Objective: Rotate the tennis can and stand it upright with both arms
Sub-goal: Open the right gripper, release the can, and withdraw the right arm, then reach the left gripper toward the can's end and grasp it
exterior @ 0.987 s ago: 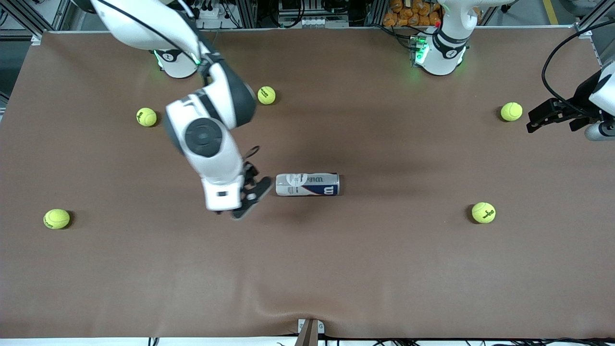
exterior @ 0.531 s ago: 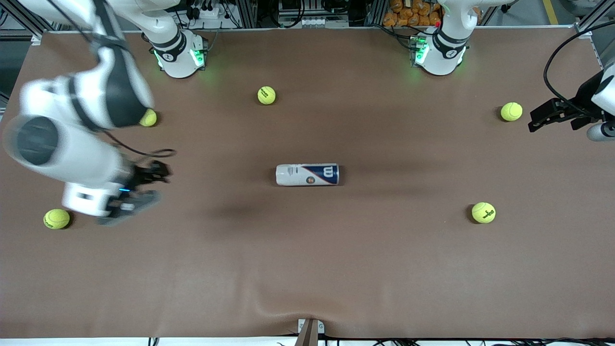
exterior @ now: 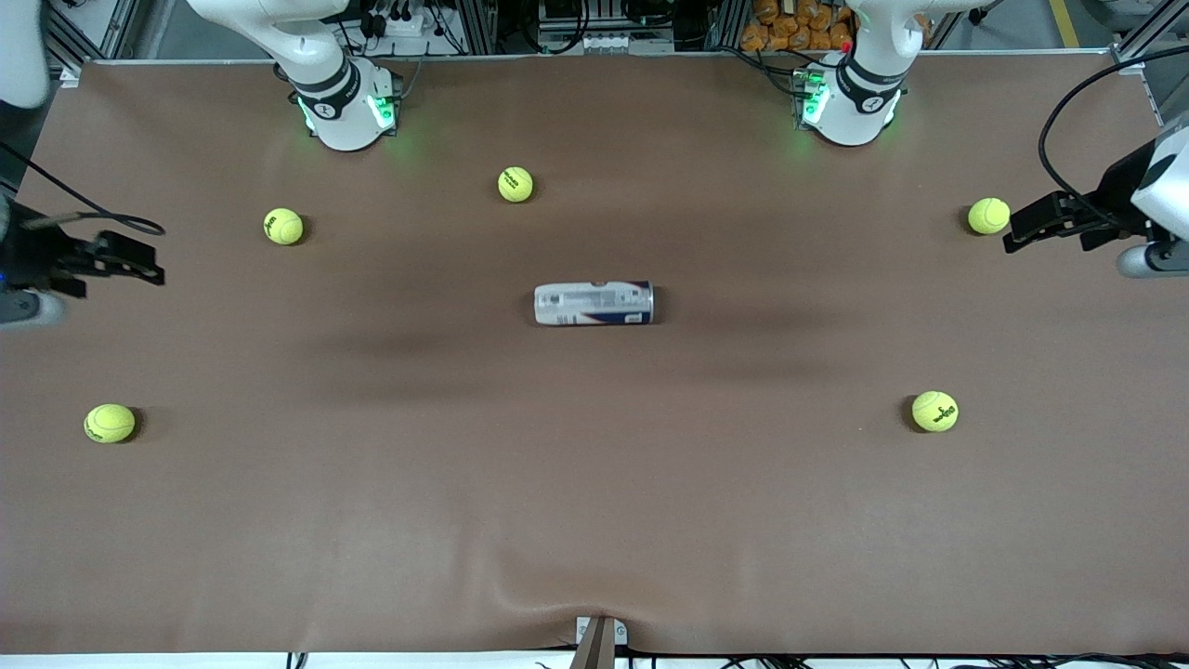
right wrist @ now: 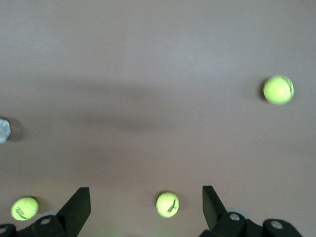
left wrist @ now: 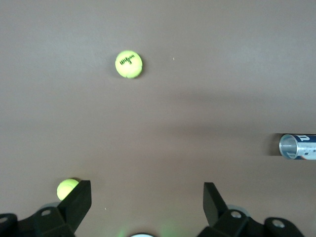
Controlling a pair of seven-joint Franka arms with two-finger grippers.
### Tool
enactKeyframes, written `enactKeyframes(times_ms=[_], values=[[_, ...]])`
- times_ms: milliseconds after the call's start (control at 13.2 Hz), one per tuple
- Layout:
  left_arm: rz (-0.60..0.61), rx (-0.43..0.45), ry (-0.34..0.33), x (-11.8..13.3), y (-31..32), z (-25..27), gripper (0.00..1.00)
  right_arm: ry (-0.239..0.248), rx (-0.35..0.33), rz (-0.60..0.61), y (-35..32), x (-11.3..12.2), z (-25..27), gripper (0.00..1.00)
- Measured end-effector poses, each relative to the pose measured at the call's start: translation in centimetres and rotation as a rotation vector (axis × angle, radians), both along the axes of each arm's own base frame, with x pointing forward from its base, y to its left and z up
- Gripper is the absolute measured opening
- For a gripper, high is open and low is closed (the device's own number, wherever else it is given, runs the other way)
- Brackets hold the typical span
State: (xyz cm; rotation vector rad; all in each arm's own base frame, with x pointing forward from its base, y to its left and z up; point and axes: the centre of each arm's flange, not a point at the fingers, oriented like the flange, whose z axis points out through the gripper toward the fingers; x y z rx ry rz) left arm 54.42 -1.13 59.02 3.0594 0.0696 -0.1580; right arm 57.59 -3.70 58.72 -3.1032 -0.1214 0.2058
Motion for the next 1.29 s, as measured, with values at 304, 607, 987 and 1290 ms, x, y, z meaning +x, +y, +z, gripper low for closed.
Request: enactKeyframes(times_ms=[304,607,987,1290], values=[[-0.011,-0.109,0.084,0.6,-1.7,-2.6,1.00,-0.002,-0.009,-0.127,1.9,-1.0,1.8,1.00],[-0.014,-0.149,0.111,0.4,-2.3,-2.8,1.00,-0.042,-0.006,-0.151,1.6,-1.0,4.0,1.00],[-0.002,-0.264,0.135,0.2,-3.2,-2.9,1.00,0.024,-0.012,-0.158,1.3,-2.2,4.4,1.00],[0.021,-0.416,0.190,0.6,-4.8,-5.2,1.00,-0.009,-0.010,-0.164,1.0,-3.7,6.8,1.00]])
